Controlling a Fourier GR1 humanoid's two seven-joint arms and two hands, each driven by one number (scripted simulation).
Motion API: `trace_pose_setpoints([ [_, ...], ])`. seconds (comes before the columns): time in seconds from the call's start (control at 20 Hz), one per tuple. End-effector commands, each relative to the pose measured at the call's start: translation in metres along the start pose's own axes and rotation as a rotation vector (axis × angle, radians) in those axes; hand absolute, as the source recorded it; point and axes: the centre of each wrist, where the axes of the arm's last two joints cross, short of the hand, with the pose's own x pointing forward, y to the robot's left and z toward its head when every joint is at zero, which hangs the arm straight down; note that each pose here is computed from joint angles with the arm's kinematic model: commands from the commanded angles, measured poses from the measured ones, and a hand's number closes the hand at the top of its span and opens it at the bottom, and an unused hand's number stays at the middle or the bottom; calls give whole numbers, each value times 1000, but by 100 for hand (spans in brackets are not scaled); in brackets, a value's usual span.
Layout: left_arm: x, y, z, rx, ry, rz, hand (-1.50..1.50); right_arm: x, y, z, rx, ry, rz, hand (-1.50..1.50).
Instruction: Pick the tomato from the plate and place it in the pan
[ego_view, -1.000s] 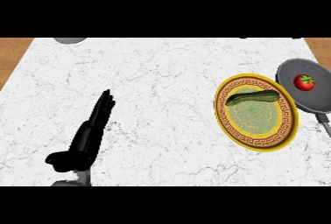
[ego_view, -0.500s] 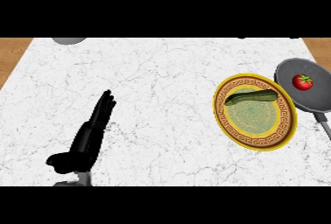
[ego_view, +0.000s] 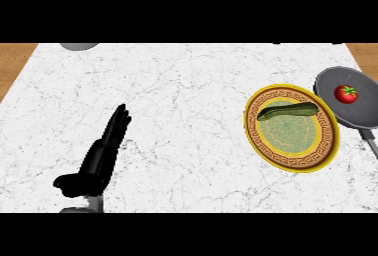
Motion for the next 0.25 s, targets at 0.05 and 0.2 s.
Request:
trace_pose_setpoints([
  [0.05, 8, -7, -21, 11, -9, 7, 0, 7, 31, 4, -27, -20, 35, -150],
  [0.2, -13, 6, 13, -7, 5, 24, 0, -2, 20, 9, -52, -38, 104, -150],
])
